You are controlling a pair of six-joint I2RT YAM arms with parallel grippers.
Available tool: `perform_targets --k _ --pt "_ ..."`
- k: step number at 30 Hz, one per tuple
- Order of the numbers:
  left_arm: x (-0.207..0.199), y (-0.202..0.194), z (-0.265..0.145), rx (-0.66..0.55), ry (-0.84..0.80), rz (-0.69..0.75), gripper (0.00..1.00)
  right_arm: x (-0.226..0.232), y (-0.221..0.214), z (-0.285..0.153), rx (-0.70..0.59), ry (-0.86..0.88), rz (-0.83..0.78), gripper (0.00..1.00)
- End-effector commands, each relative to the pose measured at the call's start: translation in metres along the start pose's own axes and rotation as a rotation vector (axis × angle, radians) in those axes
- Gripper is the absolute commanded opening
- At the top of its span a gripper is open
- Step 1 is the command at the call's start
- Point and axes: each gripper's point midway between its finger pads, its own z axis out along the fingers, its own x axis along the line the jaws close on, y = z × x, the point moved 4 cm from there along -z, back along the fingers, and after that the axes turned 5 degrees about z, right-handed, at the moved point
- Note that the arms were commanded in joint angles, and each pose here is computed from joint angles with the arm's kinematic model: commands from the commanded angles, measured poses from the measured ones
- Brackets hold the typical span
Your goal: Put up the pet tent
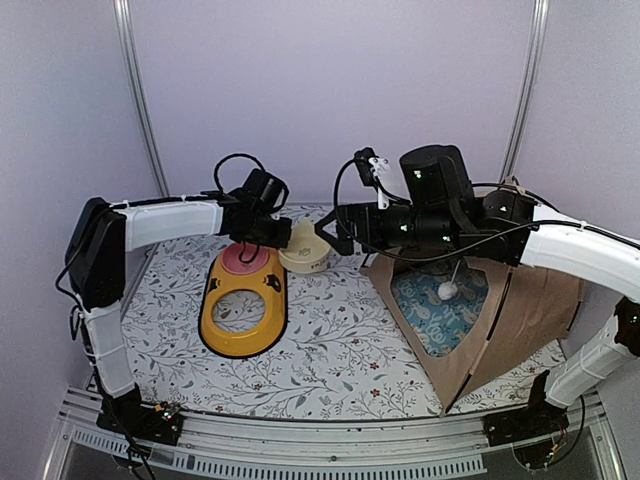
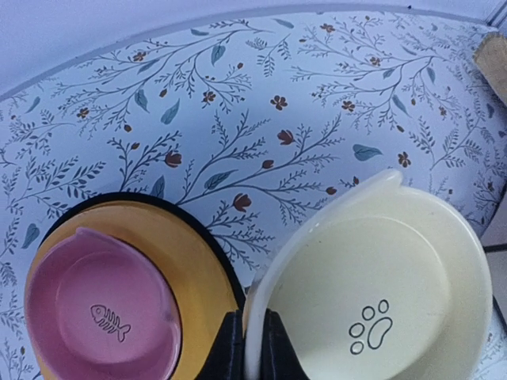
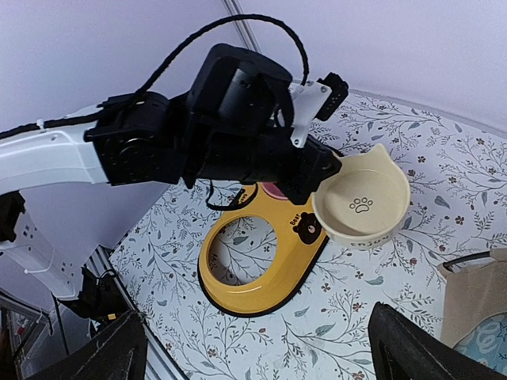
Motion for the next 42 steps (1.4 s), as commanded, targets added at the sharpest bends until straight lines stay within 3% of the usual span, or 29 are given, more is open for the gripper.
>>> perform_targets --k 1,13,23,35,42 --pt "0.002 0.018 -0.048 -0.135 -0.046 -0.08 0.0 -0.003 0.005 0.001 -0.032 -0.031 -0.045 0.99" --pt "0.036 -0.041 -0.125 -0.146 -0.015 -0.168 0.0 -0.089 -0.019 0.036 0.131 -0.109 0.058 0.99" --pt "0.059 -0.103 -0.15 -0.099 0.018 -0.239 0.0 -0.152 -0.033 0.076 0.193 -0.206 0.151 0.99" --pt "0.081 -0.142 -0.155 -0.064 0.098 -0.294 0.0 -0.237 0.005 0.127 0.098 -0.338 0.224 0.99" --pt "0.097 -0.152 -0.153 -0.063 0.138 -0.331 0.0 -0.271 0.031 0.133 0.014 -0.414 0.241 1.0"
